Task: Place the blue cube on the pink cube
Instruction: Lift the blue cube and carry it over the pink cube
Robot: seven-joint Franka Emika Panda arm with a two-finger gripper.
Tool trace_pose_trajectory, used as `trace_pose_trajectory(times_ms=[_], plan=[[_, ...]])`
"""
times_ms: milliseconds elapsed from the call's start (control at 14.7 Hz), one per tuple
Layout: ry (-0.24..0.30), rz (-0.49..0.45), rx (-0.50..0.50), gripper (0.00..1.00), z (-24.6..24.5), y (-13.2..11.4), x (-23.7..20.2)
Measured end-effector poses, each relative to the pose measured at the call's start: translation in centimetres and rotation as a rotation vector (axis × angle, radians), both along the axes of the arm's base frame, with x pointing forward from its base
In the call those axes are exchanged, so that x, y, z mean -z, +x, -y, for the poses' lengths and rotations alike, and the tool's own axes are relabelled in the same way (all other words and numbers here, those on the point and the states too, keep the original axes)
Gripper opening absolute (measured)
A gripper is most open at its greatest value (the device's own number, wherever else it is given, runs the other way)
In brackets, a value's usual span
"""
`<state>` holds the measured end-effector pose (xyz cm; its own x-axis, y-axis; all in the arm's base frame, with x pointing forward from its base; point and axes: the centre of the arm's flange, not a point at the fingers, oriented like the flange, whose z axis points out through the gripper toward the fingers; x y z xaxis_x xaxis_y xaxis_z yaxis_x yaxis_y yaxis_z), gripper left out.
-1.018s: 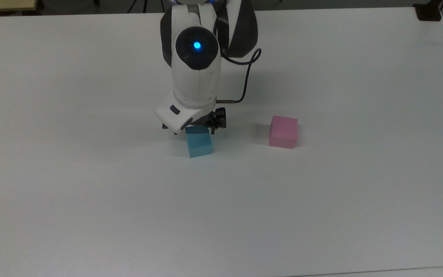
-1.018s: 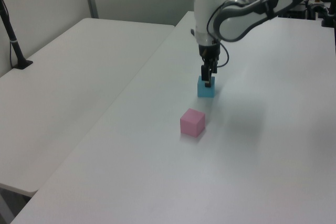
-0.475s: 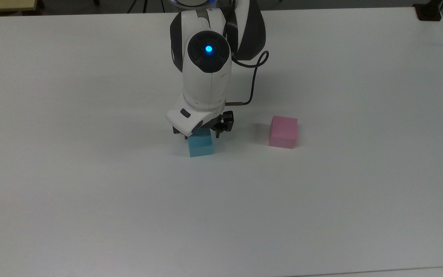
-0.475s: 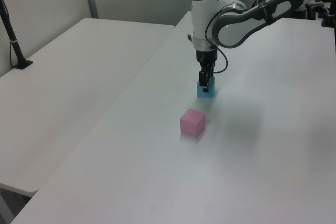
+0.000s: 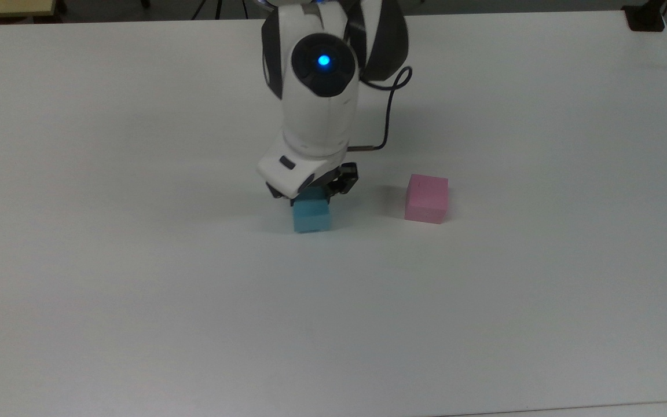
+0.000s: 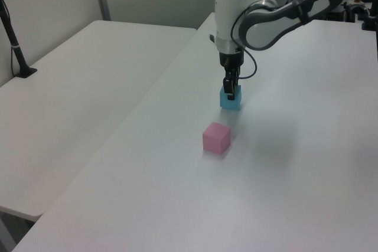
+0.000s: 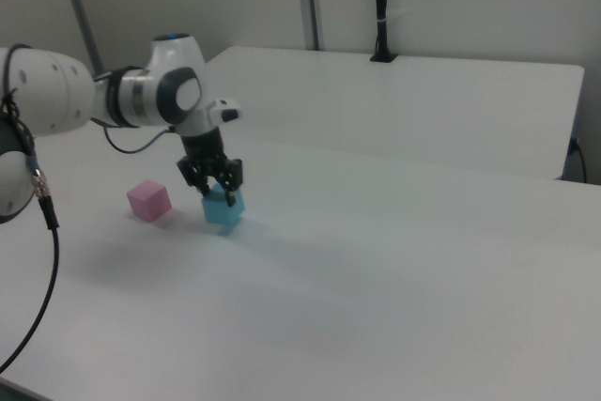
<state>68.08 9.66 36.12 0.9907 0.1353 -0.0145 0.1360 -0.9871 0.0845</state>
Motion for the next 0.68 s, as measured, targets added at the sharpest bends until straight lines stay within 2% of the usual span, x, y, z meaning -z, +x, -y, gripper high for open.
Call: trace_pose_trajectory(times_ms=[271,679], plan=[[0.008,0.042,0.009,0.56,-9.5,-2.5,-4.1],[0.022,0.052,0.006,0.54,-15.4,-4.3,-4.3]])
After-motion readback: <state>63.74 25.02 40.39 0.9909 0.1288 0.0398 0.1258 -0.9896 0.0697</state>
